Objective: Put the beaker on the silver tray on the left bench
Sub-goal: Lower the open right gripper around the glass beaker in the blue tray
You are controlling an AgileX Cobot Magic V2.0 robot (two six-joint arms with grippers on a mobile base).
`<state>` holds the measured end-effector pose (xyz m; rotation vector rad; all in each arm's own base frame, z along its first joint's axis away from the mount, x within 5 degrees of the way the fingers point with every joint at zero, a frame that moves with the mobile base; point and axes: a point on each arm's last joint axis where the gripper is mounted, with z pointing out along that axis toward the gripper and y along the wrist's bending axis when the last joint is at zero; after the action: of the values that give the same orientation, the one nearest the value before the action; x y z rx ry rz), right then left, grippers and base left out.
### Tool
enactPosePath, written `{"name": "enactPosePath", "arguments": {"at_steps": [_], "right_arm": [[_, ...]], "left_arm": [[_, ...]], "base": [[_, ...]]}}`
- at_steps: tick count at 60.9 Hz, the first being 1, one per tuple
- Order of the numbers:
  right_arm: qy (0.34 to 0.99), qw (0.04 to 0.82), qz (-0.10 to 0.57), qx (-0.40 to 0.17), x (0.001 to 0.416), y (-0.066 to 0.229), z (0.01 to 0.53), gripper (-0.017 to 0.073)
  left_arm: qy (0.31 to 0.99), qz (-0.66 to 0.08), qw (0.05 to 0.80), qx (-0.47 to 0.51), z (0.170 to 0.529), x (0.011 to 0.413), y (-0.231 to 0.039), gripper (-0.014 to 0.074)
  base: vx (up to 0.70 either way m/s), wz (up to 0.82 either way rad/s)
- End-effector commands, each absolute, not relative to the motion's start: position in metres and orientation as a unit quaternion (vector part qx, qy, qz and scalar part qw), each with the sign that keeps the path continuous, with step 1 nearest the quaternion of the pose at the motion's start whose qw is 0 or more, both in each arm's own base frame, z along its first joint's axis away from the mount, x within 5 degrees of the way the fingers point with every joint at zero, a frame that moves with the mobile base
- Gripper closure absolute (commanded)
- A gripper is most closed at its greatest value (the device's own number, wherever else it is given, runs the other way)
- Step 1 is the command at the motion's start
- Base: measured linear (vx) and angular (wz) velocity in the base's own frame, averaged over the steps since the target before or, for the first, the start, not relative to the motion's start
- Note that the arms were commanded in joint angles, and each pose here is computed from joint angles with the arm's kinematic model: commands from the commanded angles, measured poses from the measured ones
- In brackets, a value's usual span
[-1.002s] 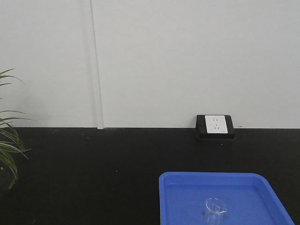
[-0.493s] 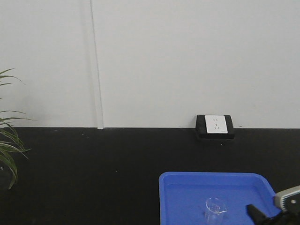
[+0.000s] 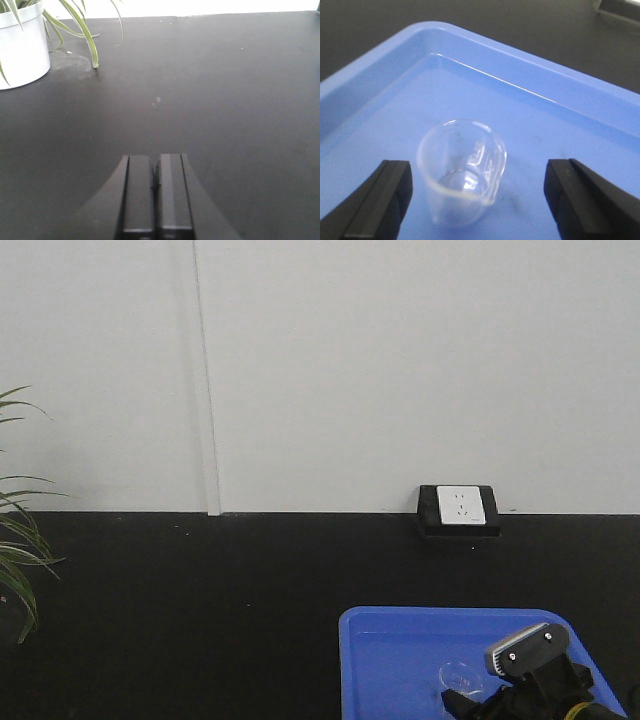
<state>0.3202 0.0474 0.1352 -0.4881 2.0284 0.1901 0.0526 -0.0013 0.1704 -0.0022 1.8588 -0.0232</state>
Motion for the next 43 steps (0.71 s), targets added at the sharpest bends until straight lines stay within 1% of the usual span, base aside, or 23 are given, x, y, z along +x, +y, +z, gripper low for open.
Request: {"name": "enactPosePath", "arguments": {"at_steps": [1,6,13,26,30,35,43], "right_arm": [[0.802,0.555,0.09,-0.201,0.339,0.051,0.153,-0.0034],[0.799,0.56,0.1,-0.195,0.349,0.053,0.149,-0.0034],[0.804,0.556,0.118,-0.173,0.364,0.054,0.138,-0.0034],[0.803,0.557,0.13,-0.167,0.376,0.056,0.125,-0.0033],[0.804,0.556,0.133,-0.165,0.377,0.057,0.122,-0.002],[0.809,0.55,0.131,-0.165,0.376,0.056,0.12,0.0022],[0.806,0.554,0.129,-0.164,0.376,0.056,0.126,0.0163]], "left_arm": [[0.781,-0.011,0.624,-0.001,0.171,0.054,-0.001,0.0592],[0.781,-0.011,0.624,-0.001,0.171,0.054,-0.001,0.0592],[0.781,-0.011,0.624,-0.001,0.171,0.054,-0.001,0.0592],[0.781,-0.011,0.624,-0.001,0.171,0.054,-0.001,0.0592],[0.781,-0.011,0.624,-0.001,0.171,0.054,-0.001,0.0592],[0.781,-0.011,0.624,-0.001,0.171,0.054,-0.001,0.0592],[0.781,-0.011,0.624,-0.001,0.171,0.054,-0.001,0.0592]], "base": [[0.0,0.0],[0.0,0.0],[0.0,0.0],[0.0,0.0],[0.0,0.0],[0.0,0.0],[0.0,0.0]]}}
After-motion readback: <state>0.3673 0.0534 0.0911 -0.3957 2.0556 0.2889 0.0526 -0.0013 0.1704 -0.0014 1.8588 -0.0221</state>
